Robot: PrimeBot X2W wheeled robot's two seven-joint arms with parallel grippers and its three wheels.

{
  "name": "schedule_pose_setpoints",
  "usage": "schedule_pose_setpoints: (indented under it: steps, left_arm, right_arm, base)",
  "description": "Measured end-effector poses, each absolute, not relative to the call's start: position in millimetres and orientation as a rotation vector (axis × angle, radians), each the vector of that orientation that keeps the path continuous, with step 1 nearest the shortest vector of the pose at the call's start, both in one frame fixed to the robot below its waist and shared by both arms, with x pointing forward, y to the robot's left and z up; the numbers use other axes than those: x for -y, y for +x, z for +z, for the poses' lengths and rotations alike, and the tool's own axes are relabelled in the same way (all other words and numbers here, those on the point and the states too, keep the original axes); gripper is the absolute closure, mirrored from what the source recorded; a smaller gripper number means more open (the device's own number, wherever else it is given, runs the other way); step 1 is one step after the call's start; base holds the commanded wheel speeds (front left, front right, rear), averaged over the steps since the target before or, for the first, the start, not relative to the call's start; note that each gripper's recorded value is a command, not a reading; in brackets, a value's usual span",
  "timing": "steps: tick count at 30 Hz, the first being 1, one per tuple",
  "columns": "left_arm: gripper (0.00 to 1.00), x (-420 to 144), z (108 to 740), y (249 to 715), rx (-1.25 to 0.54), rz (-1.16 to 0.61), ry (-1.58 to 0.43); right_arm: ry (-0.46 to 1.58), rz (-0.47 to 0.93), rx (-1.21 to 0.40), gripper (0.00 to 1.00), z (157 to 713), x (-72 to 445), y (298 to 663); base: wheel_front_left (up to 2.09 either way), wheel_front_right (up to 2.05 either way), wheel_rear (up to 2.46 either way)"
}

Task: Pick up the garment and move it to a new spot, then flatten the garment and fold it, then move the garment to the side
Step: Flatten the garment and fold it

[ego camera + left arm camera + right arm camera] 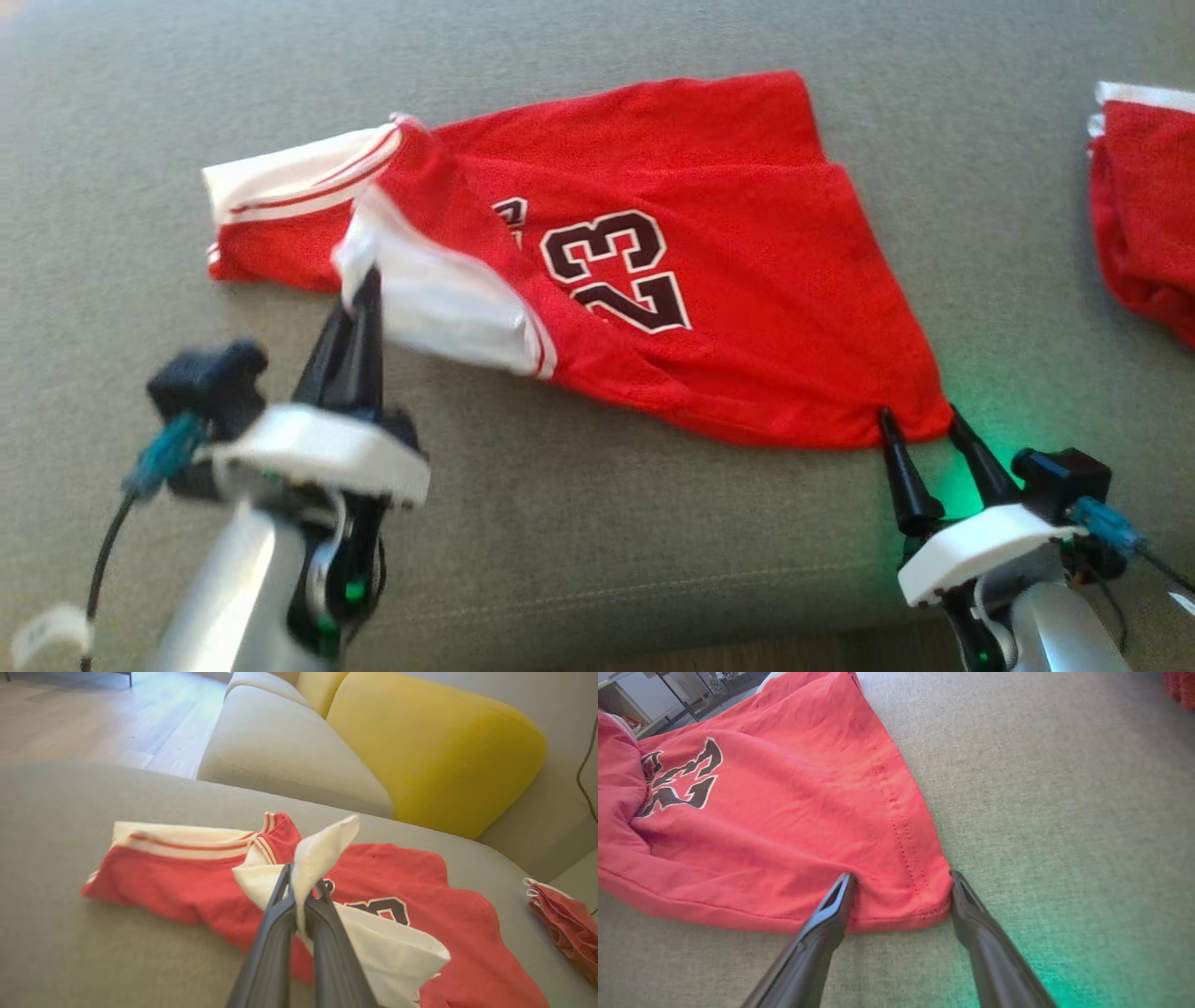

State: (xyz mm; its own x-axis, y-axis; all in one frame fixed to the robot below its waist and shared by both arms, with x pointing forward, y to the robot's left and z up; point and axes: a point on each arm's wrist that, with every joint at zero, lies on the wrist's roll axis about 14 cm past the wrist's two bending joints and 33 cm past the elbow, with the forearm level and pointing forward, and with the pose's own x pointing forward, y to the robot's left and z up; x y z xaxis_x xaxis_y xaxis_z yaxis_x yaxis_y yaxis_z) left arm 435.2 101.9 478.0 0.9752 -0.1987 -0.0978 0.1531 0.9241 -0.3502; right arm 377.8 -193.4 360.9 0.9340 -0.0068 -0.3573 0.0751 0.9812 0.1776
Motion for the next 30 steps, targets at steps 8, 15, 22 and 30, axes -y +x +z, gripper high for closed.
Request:
schedule_pose_setpoints:
  steps: [8, 15, 22, 30]
  left_arm:
    - [1.0, -124.0, 480.5, 410.4, -0.137, -0.09, -0.385]
    - [1.0, -128.2, 492.2, 405.7, -0.108, -0.072, -0.397]
    - [1.0, -136.4, 510.5, 402.4, -0.054, -0.055, -0.445]
    - [1.0, -143.0, 603.8, 420.5, 0.144, -0.161, -0.596]
  right_arm:
    - [0.167, -0.056, -0.382, 0.0, 355.5, 199.5, 378.4]
    - [0.166, -0.057, -0.402, 1.0, 356.0, 200.2, 371.9]
    - [0.207, -0.053, -0.355, 1.0, 374.5, 196.8, 365.1]
    - [0.247, 0.004, -0.042, 1.0, 493.0, 193.7, 399.3]
  base:
    - [0.0, 0.0, 0.0]
    - [0.0, 0.0, 0.0]
    - [0.0, 0.0, 0.0]
    - [0.0, 0.0, 0.0]
